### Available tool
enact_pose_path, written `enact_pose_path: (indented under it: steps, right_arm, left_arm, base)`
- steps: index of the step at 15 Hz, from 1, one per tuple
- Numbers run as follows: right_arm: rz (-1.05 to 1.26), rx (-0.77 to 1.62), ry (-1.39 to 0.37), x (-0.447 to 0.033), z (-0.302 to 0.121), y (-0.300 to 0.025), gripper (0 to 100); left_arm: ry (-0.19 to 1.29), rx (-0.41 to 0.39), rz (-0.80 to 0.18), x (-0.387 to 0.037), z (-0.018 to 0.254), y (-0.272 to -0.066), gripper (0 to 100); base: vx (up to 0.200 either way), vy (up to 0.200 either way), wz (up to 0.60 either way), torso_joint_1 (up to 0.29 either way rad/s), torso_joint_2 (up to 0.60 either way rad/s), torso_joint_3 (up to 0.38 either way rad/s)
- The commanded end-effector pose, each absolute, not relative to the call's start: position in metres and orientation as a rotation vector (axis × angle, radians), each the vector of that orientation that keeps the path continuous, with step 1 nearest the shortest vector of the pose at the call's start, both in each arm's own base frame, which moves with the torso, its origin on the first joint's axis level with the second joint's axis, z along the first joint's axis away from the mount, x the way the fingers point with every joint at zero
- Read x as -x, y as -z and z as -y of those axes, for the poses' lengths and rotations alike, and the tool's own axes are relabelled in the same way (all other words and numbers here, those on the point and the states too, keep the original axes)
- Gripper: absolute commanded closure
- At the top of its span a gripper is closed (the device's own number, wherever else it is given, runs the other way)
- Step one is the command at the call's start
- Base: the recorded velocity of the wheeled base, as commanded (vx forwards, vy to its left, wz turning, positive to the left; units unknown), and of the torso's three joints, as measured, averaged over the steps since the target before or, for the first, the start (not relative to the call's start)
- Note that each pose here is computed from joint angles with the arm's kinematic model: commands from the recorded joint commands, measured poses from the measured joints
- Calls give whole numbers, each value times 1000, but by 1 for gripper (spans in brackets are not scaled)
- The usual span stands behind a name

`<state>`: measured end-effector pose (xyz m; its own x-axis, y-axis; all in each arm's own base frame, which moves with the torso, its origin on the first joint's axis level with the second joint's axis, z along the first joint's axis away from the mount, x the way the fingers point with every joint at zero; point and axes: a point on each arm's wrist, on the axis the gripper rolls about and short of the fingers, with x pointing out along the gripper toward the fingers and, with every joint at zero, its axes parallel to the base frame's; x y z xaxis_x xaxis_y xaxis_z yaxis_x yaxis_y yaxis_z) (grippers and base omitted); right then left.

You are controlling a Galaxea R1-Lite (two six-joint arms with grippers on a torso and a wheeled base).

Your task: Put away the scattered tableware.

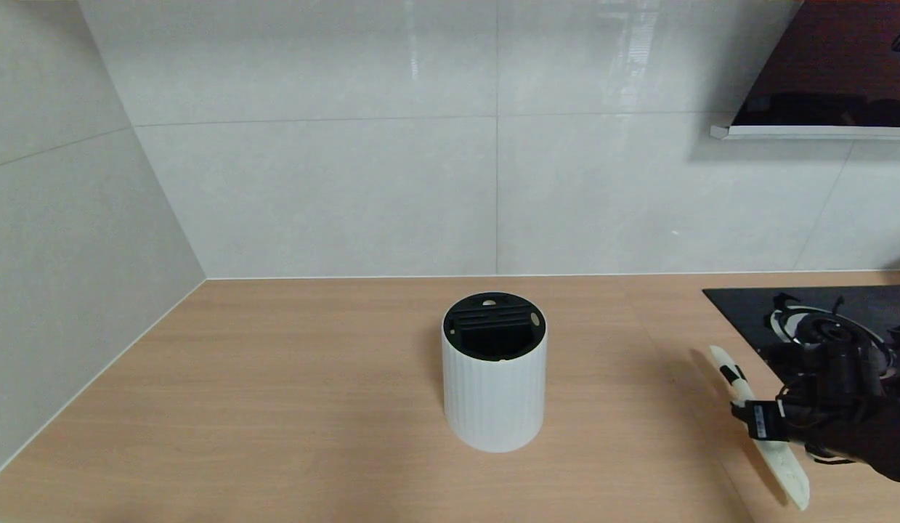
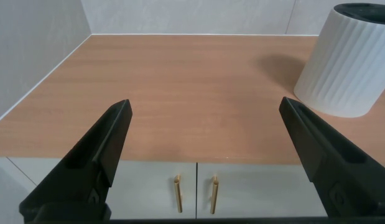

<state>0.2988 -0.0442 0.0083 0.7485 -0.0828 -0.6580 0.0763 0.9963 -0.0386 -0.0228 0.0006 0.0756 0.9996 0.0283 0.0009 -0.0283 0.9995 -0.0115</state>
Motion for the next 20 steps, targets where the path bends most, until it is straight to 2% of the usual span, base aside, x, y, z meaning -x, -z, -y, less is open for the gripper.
enact_pose_path:
  steps: [1,4,9,10,11,12,13,14,15,17,18,20]
  right_arm:
    - [-669,14,88,-294,43,-25,100]
    - [-614,22,79,-290,40,-43,100]
    - [-378,54,-71,-278,3,-109,100]
    - [-335,64,-108,-275,-9,-120,100]
    - [-312,67,-124,-274,-13,-126,100]
    - [-294,70,-143,-273,-19,-130,100]
    - [-271,73,-162,-273,-24,-136,100]
    - [-236,75,-180,-272,-29,-145,100]
    - [-187,76,-195,-277,-34,-158,100]
    - [-149,83,-254,-279,-57,-173,100]
    - [-147,85,-275,-276,-66,-174,100]
    - [-141,87,-314,-273,-78,-175,100]
  left_arm:
    - [-29,11,2,23,-1,-76,0]
    - [-26,0,2,23,-1,-76,0]
    - [-26,-8,3,23,-1,-76,0]
    - [-32,-9,38,24,-1,-83,0]
    - [-22,-5,123,31,0,-103,0]
    - [39,-8,169,37,0,-138,0]
    - [148,-13,108,31,1,-164,0]
    - [224,-13,47,20,3,-180,0]
    - [301,-7,-34,1,5,-188,0]
    - [439,23,-126,-47,11,-208,0]
    - [478,58,-150,-75,15,-213,0]
    - [605,189,-162,-116,35,-217,0]
  base:
    - [0,0,0,0,0,0]
    - [0,0,0,0,0,0]
    - [0,0,0,0,0,0]
    - [0,0,0,0,0,0]
    - [0,0,0,0,0,0]
    - [0,0,0,0,0,0]
    - [0,0,0,0,0,0]
    - [0,0,0,0,0,0]
    - [0,0,0,0,0,0]
    - [0,0,0,0,0,0]
    - [0,0,0,0,0,0]
    - [0,0,0,0,0,0]
